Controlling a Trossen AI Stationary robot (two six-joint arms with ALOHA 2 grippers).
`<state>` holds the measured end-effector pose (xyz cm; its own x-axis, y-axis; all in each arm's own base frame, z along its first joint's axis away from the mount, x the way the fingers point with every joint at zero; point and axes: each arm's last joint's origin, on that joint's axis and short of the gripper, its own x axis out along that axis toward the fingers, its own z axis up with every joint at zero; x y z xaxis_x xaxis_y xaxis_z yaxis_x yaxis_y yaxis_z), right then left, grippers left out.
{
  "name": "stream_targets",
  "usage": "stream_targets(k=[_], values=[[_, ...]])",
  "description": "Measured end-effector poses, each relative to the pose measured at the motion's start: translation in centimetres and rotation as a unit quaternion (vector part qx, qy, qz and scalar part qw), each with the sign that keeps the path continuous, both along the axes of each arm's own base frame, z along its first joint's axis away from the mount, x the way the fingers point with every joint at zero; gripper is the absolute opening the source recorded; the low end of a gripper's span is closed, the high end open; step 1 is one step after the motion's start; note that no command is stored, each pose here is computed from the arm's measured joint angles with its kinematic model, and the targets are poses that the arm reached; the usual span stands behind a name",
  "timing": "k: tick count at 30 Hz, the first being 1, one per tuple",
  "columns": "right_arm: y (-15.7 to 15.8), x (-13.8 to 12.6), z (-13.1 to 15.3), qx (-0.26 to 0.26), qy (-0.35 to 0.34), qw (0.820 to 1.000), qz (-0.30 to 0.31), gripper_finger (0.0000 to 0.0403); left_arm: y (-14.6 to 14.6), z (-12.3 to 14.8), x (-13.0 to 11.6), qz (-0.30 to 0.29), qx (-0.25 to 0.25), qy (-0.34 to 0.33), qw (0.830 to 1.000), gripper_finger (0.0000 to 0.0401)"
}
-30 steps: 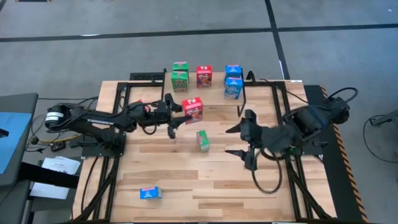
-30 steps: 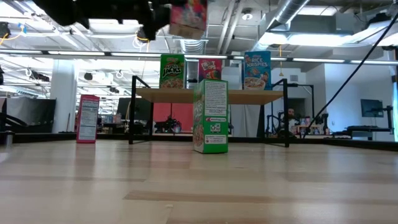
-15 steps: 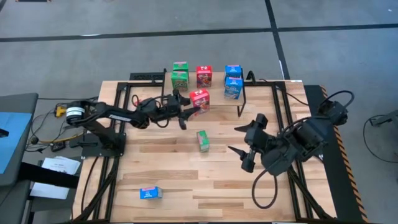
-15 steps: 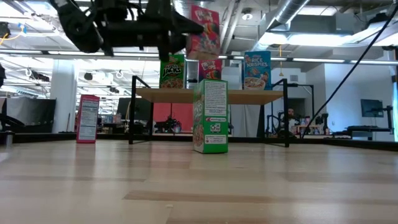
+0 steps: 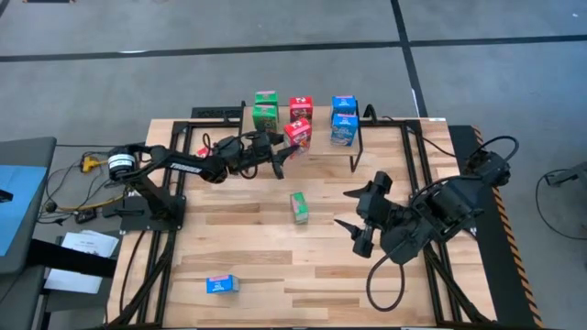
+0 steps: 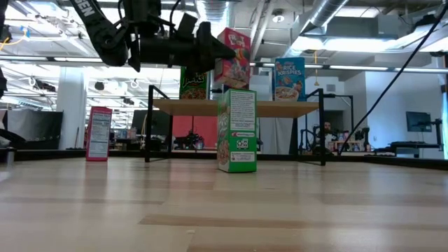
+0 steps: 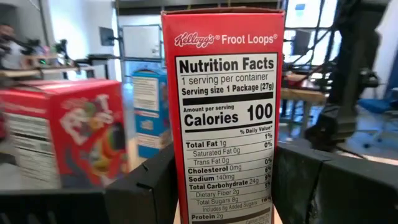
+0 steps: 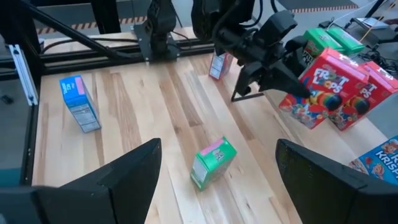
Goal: Stack cereal on shelf
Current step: Put the bottom red cereal box on the shelf aligned with the other red cereal box
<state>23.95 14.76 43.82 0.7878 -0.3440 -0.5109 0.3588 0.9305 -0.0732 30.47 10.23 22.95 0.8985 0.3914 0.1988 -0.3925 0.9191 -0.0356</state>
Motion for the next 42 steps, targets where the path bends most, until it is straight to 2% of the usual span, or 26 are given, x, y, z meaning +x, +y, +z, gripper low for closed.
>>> stream_targets(k=[6,17,28,36,42], values=[[0.0,0.0,0.0,0.001,-0.001,1.0,0.0,0.034,0.0,0.0,0.0,0.009,0.037,0.017,0.999,0.0181],[0.0,0.1,0.0,0.001,-0.001,1.0,0.0,0.034,0.3,-0.7,0.0,0.046,0.028,0.054,0.997,0.0181],[0.0,0.1,0.0,0.001,-0.002,1.0,0.0,0.034,1.0,-0.8,-0.2,0.061,0.005,0.052,0.997,0.0181],[0.0,0.1,0.0,0.001,-0.002,1.0,0.001,0.034,1.3,0.7,1.2,0.041,0.01,0.075,0.996,0.0181],[0.1,0.0,0.0,0.002,-0.001,1.0,0.003,0.034,1.5,0.7,1.3,0.069,-0.009,0.081,0.994,0.0181]])
